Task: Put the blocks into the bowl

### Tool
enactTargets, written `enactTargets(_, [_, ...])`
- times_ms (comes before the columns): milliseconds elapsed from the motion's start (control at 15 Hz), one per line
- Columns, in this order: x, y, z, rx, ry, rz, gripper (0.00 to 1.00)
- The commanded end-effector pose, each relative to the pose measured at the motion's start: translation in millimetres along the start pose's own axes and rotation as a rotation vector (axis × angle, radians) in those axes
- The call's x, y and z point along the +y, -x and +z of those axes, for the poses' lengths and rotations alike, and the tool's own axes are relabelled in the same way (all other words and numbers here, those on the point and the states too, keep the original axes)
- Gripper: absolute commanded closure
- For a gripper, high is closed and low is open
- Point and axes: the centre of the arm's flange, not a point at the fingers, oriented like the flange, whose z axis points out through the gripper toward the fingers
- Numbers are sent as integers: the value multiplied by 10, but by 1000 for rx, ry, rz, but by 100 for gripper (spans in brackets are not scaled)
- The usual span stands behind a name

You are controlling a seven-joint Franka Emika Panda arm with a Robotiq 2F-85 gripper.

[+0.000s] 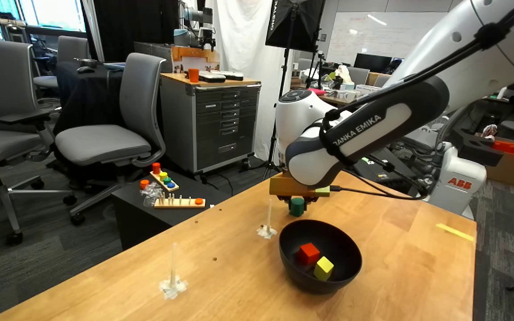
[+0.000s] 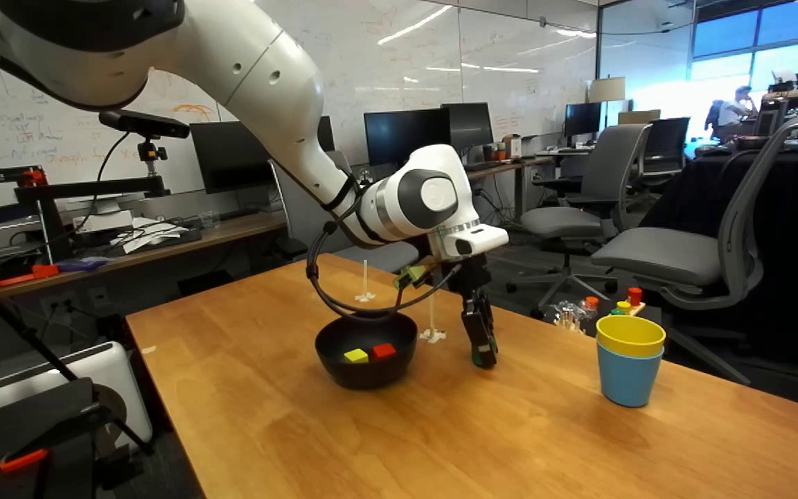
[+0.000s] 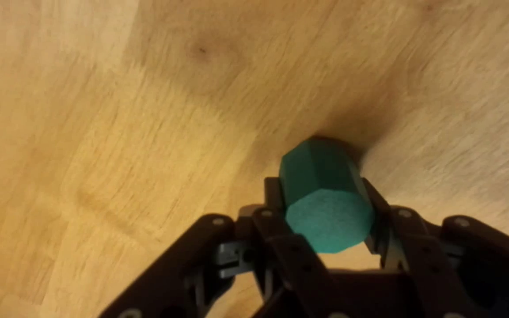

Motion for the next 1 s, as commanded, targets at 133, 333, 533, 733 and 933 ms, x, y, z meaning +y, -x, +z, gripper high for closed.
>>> enactTargets(133, [-135, 32, -505, -4, -50, -59, 82])
enactTargets(333, [-136, 36, -917, 18, -91, -99, 82])
enactTargets(533, [-83, 88, -1353, 12, -138, -161, 82])
enactTargets(733, [32, 278, -1679, -22, -191, -286, 82])
enactTargets(933, [187, 560, -1839, -72, -210, -435, 82])
